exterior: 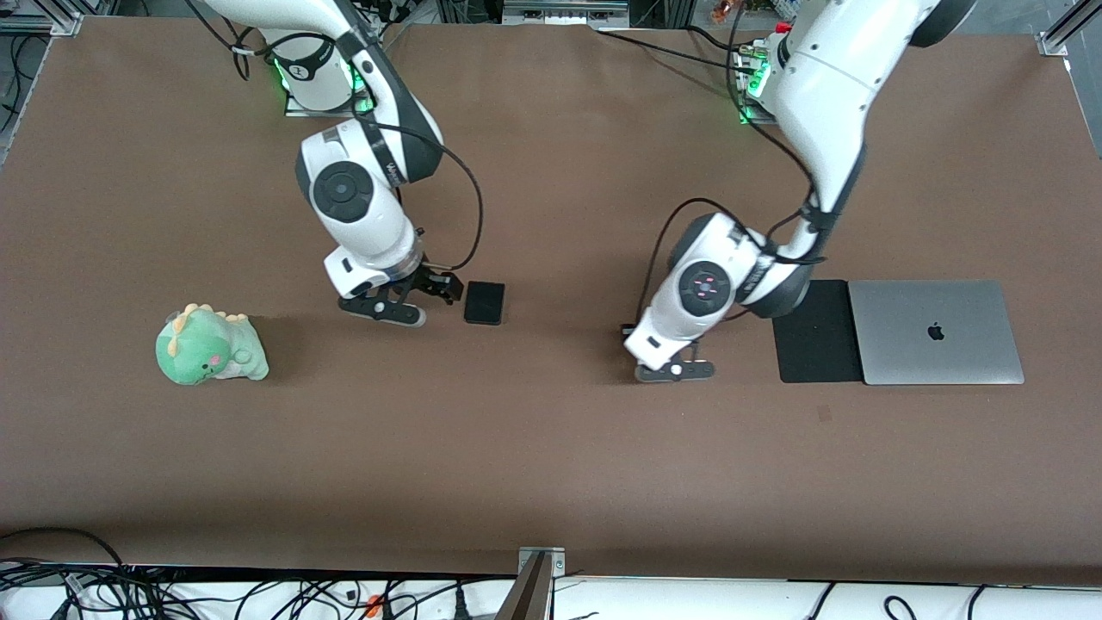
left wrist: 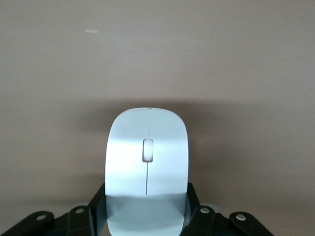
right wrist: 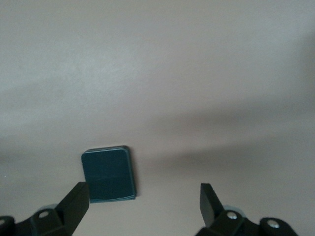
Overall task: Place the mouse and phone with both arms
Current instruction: 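Carry the mouse onto the black pad while the right gripper grasps the phone, then open the left gripper and lift away from the mouse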
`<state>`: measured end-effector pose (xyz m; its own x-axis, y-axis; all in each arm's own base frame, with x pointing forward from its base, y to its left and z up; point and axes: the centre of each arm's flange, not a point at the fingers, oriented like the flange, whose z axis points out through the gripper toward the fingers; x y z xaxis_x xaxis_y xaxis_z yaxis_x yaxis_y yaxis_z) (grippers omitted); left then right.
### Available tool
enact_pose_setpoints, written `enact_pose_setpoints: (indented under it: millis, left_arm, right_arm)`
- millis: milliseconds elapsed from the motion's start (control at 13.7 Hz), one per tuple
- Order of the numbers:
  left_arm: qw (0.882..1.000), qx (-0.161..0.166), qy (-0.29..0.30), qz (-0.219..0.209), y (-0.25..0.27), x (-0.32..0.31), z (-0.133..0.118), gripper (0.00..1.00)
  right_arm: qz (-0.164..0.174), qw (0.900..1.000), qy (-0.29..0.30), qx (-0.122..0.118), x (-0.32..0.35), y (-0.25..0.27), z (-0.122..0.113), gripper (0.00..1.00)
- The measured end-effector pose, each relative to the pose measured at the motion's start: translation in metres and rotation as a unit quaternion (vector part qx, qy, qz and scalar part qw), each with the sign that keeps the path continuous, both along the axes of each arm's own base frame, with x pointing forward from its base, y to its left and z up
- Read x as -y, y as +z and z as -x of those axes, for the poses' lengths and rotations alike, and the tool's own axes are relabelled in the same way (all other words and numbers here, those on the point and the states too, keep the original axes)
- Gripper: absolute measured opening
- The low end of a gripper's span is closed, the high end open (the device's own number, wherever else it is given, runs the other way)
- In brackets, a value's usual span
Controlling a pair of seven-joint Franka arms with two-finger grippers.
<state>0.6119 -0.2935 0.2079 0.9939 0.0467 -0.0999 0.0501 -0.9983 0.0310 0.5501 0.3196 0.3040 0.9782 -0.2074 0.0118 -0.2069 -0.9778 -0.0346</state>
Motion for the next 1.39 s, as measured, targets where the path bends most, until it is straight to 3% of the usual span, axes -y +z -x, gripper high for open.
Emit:
enact_pose_setpoints:
  millis: [365,729,1167,1312,1385]
  left_arm:
    - [0.998,-0.038,-0.042,-0.013,-0.002,-0.103,0.02,0.63]
    - [0.995,-0.059,-0.078,0.008,-0.003,-0.247,0.014,0.63]
    - [0.995,-0.067,-0.07,0.009,-0.01,-0.267,0.018,0.63]
    - [0.995,-0.069,-0.068,0.008,-0.013,-0.271,0.018,0.67]
    - [0.995,-0.069,-0.066,0.007,-0.013,-0.273,0.018,0.76]
  right_arm:
    - [-0.002,1.0,0.027,0.014,-0.051,-0.055,0.025,1.0]
    - [0.009,0.997,0.064,0.031,-0.073,-0.109,0.041,1.0]
    - [0.015,0.996,0.075,0.041,-0.072,-0.118,0.039,1.0]
    - [0.017,0.996,0.082,0.043,-0.074,-0.127,0.042,1.0]
    - [0.018,0.995,0.084,0.042,-0.075,-0.131,0.043,1.0]
